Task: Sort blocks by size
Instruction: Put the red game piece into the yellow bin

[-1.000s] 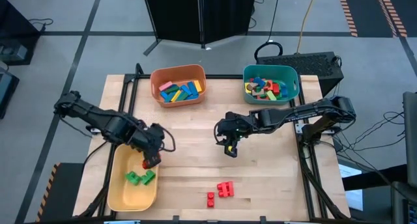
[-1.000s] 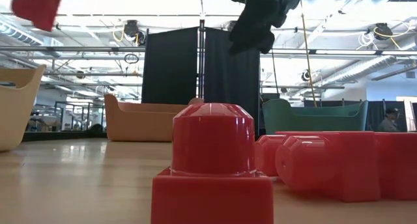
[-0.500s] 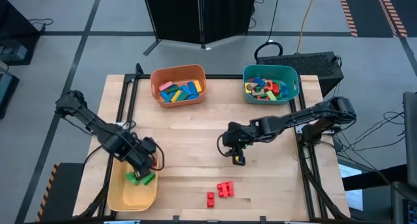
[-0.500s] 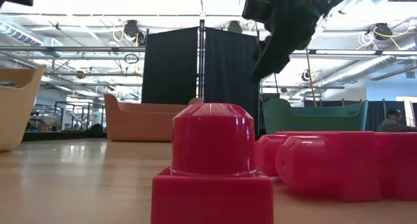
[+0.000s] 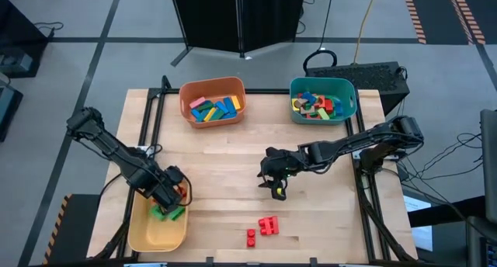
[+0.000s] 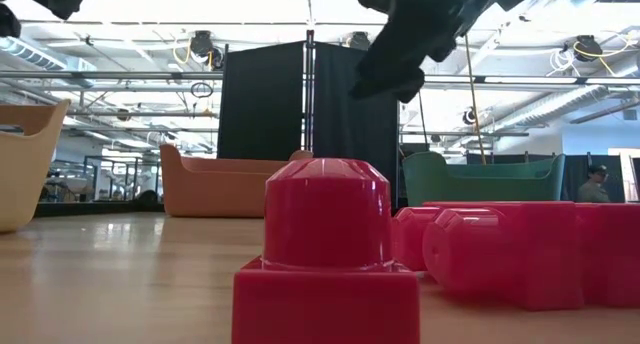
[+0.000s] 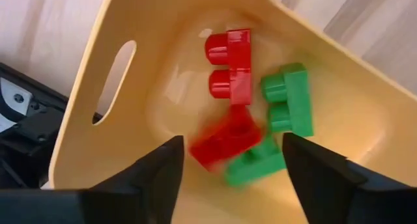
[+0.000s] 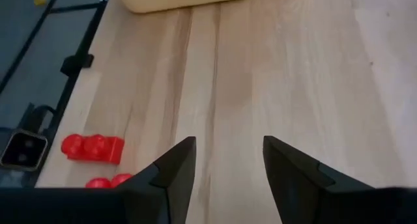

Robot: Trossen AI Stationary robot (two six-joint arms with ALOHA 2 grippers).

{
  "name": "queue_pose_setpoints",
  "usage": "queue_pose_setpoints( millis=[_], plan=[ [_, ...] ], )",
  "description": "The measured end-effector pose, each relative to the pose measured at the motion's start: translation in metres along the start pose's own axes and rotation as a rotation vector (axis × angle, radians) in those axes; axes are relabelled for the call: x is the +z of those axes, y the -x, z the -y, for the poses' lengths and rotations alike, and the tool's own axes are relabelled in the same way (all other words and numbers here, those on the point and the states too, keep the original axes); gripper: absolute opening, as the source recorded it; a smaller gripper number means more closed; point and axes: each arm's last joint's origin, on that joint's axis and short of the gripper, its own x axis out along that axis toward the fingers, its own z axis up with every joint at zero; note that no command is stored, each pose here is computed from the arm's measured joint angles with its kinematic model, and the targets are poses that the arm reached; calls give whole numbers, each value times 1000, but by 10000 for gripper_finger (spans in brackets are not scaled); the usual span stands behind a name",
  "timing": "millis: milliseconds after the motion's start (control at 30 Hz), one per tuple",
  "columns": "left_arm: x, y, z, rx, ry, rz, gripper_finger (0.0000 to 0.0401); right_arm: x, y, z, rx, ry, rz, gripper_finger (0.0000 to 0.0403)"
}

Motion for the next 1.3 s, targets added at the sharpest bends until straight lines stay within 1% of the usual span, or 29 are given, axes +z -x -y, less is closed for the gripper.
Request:
queue_pose_setpoints(
  millis=[67, 133, 233, 300, 400, 467, 533, 633, 700, 833, 1000, 1067, 1300],
  plan=[
    [0, -3, -1, 14, -3, -5, 269, -2, -5, -2, 3, -43, -8, 167],
    [-1, -5, -2, 23, -6, -9, 282, -4, -13, -6, 24, -66, -4, 172],
    [-2, -3, -2, 18, -23, -8, 286, -13, -26, -21, 58, -86, -32, 189],
    [-1, 2, 1, -27, -38, 15, 287, -21, -35, -33, 82, -104, -51, 205],
    [1, 16, 7, -147, -106, 116, 287, -33, -45, -49, 83, -109, -74, 238],
    [2, 27, 8, -190, -150, 195, 287, -40, -49, -57, 58, -123, -88, 263],
    [3, 36, 8, -217, -188, 271, 287, -42, -49, -62, 32, -139, -75, 287],
    [6, 42, 8, -226, -224, 350, 287, -45, -48, -72, 13, -140, -60, 316],
    [8, 45, 10, -245, -247, 394, 287, -46, -46, -82, 23, -119, -68, 329],
    [14, 46, 18, -277, -313, 456, 287, -47, -39, -106, 51, -3, -112, 346],
    [20, 45, 26, -303, -335, 492, 287, -51, -27, -124, -28, 114, -219, 354],
    [21, 43, 28, -297, -332, 502, 287, -54, -26, -125, -51, 134, -240, 355],
    [25, 37, 36, -274, -334, 501, 287, -57, -29, -127, -44, 136, -252, 355]
  ],
)
